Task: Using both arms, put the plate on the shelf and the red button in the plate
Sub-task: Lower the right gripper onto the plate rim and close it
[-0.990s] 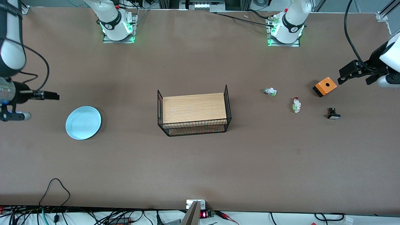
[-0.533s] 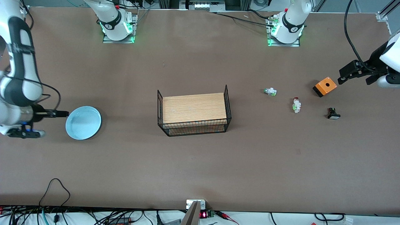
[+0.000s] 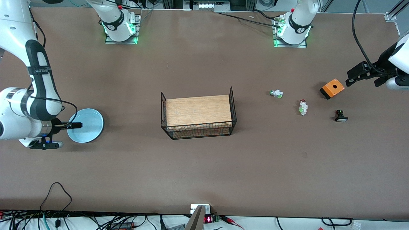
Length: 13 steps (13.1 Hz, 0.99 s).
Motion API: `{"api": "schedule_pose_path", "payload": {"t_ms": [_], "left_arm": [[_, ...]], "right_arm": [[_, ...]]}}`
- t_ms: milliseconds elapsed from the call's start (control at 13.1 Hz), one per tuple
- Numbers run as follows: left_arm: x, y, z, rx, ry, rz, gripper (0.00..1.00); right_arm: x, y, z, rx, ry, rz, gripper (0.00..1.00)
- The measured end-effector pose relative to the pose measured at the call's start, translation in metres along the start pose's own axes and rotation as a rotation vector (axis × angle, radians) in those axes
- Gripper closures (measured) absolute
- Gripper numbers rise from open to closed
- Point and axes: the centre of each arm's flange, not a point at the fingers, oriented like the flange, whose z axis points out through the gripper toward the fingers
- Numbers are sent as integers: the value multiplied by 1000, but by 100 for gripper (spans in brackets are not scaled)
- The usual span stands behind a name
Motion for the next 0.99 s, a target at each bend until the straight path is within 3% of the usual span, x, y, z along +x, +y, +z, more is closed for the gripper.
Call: {"api": "schedule_pose_path", "payload": {"t_ms": [533, 990], "left_arm": [[0, 0, 0, 0, 0, 0, 0], [0, 0, 0, 0, -1, 0, 0]], "right_arm": [[9, 36, 31, -5, 58, -93, 0], [15, 38, 63, 0, 46, -118, 15]]}}
